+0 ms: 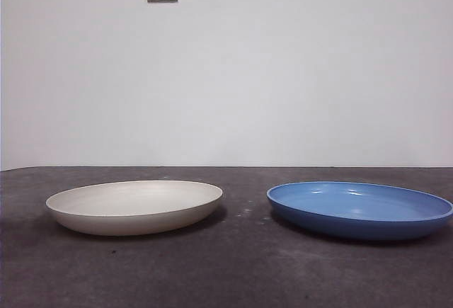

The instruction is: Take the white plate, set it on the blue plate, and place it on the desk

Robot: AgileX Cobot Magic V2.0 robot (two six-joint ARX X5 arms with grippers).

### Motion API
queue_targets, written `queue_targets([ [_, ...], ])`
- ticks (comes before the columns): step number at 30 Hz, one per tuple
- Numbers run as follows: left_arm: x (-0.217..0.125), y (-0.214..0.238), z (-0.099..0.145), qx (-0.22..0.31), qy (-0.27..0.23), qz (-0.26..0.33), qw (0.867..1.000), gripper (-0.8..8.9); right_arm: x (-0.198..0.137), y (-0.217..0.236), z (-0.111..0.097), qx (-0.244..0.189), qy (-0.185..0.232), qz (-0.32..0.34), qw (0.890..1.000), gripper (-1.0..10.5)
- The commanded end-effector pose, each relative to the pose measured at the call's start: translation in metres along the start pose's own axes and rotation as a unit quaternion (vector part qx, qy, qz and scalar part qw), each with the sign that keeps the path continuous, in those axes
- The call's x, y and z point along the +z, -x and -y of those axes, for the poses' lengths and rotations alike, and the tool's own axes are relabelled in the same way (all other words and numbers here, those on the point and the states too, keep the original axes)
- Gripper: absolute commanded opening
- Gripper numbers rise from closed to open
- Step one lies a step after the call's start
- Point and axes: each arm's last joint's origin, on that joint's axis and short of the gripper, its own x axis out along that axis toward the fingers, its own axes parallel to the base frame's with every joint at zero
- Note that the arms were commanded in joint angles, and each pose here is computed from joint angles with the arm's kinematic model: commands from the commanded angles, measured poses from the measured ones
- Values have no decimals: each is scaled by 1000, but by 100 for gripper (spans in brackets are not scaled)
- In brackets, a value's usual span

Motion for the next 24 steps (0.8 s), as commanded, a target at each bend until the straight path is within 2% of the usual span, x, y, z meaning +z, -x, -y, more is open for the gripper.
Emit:
queue_targets([
  [1,4,1,5,-17,-32,-9,999,9,-1,0,-4,13,29,-30,999,9],
  [4,3,0,8,-32,-36,-21,999,9,-6,-2,-5,22,35,-64,997,9],
  [9,3,-1,9,-35,-38,-21,998,16,-8,-2,-7,28,40,-72,996,9],
  [12,3,-1,9,-35,-34,-20,999,113,-8,-2,-7,28,40,-72,996,14],
  [15,3,-1,9,-35,-34,-20,999,288,-8,-2,-7,27,35,-72,996,150],
  [18,3,-1,9,-35,-33,-20,999,450,-7,-2,-7,27,29,-71,997,397],
  [19,3,-1,9,-35,-28,-19,999,473,-7,-2,-7,27,28,-69,997,420],
  [24,6,-2,8,-35,-21,-10,999,469,-7,-2,-7,27,28,-69,997,421],
])
